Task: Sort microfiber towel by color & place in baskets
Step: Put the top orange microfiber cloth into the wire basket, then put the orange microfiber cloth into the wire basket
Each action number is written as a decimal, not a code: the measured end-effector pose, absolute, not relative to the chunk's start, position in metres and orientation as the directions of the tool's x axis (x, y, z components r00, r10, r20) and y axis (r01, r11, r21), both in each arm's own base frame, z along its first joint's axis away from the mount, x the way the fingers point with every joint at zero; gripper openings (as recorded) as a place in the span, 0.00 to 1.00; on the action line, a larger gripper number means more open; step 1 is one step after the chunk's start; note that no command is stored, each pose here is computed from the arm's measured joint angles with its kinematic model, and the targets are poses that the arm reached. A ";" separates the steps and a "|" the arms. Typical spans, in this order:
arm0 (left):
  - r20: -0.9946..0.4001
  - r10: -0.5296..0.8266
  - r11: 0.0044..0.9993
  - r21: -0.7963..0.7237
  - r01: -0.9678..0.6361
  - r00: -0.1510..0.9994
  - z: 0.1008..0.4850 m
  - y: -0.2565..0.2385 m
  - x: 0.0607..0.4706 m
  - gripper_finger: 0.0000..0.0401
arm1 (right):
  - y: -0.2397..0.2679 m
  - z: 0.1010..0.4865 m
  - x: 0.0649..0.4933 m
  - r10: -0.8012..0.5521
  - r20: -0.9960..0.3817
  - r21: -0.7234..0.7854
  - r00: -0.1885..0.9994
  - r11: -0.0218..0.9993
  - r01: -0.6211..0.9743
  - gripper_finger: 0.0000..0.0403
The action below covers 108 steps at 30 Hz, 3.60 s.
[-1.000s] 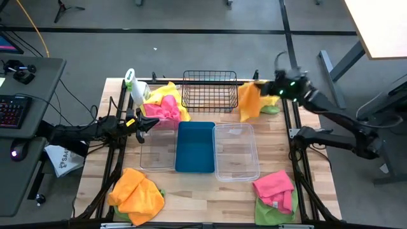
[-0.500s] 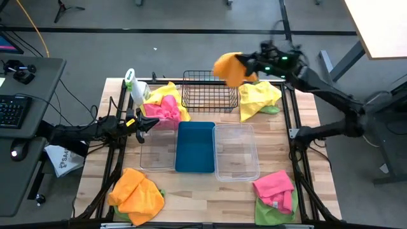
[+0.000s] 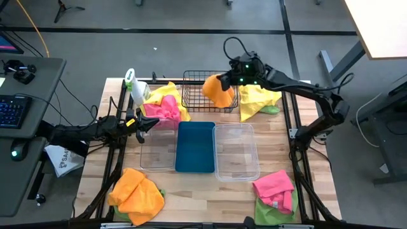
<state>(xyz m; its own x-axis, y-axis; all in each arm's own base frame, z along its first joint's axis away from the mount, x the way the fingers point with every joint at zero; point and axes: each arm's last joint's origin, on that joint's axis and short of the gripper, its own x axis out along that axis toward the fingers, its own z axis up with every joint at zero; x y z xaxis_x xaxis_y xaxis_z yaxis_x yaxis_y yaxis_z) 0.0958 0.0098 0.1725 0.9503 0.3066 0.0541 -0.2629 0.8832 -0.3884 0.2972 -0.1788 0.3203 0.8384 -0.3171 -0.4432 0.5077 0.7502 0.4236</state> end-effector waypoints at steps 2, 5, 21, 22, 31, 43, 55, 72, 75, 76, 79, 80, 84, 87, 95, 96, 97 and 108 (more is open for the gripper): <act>0.054 0.307 0.883 -0.388 -0.263 0.950 0.172 0.010 0.096 0.00 | -0.177 0.319 0.295 -0.297 -0.472 0.410 0.830 0.759 0.505 0.06; 0.054 0.306 0.883 -0.388 -0.262 0.950 0.172 0.010 0.096 0.00 | -0.174 0.320 0.288 -0.289 -0.510 0.389 0.810 0.762 0.518 0.17; 0.054 0.307 0.883 -0.388 -0.263 0.950 0.172 0.010 0.096 0.00 | -0.157 0.344 0.251 -0.047 -0.506 0.633 0.861 0.658 0.408 0.71; 0.054 0.307 0.883 -0.388 -0.263 0.950 0.172 0.010 0.096 0.00 | -0.157 0.342 0.250 -0.035 -0.522 0.639 0.852 0.647 0.417 0.71; 0.055 0.306 0.883 -0.388 -0.262 0.950 0.172 0.010 0.096 0.00 | -0.154 0.328 0.305 -0.035 -0.388 0.732 0.921 0.596 0.331 0.71; 0.054 0.307 0.883 -0.388 -0.263 0.950 0.172 0.010 0.096 0.00 | -0.173 0.291 0.264 -0.128 -0.769 0.514 0.626 0.459 0.725 0.71; 0.054 0.306 0.883 -0.388 -0.263 0.950 0.172 0.010 0.096 0.00 | -0.127 0.383 0.186 -0.290 -0.768 0.260 0.570 0.673 0.692 0.71; 0.436 0.467 0.603 -0.793 0.084 0.769 0.218 0.014 0.084 0.00 | -0.063 0.332 0.146 -0.273 -0.650 0.501 0.709 0.547 0.670 0.71; 0.438 0.347 0.637 -0.759 0.134 0.829 0.239 0.011 0.089 0.01 | -0.066 0.328 0.151 -0.288 -0.604 0.530 0.743 0.551 0.644 0.71; 0.419 0.304 0.642 -0.753 0.141 0.855 0.248 0.010 0.094 0.02 | -0.067 0.327 0.153 -0.291 -0.594 0.535 0.750 0.553 0.639 0.71; 0.321 0.104 0.675 -0.718 0.170 0.941 0.277 0.003 0.112 0.07 | -0.070 0.328 0.157 -0.304 -0.572 0.546 0.762 0.552 0.630 0.71; 0.272 0.007 0.683 -0.704 0.194 0.962 0.288 0.000 0.119 0.09 | -0.071 0.329 0.159 -0.306 -0.565 0.554 0.766 0.547 0.628 0.71; -0.070 -0.391 0.667 -0.709 0.229 0.918 0.317 -0.016 0.148 0.20 | -0.075 0.332 0.161 -0.331 -0.532 0.576 0.780 0.534 0.619 0.71; -0.343 -0.603 0.643 -0.743 0.185 0.720 0.317 -0.033 0.161 0.28 | -0.077 0.333 0.160 -0.341 -0.524 0.586 0.780 0.520 0.621 0.71; -0.646 -0.670 0.695 -0.719 0.003 0.365 0.294 -0.101 0.161 0.38 | -0.076 0.330 0.158 -0.310 -0.546 0.551 0.778 0.567 0.612 0.71; -0.674 -0.646 0.715 -0.699 -0.025 0.358 0.290 -0.111 0.160 0.38 | -0.075 0.330 0.158 -0.305 -0.552 0.540 0.776 0.579 0.611 0.71; -0.703 -0.619 0.735 -0.676 -0.059 0.350 0.285 -0.121 0.159 0.38 | -0.075 0.329 0.158 -0.300 -0.558 0.528 0.773 0.591 0.610 0.71; -0.846 -0.525 0.784 -0.439 -0.439 -0.092 0.215 -0.207 0.142 0.38 | -0.073 0.322 0.153 -0.267 -0.629 0.412 0.730 0.681 0.605 0.71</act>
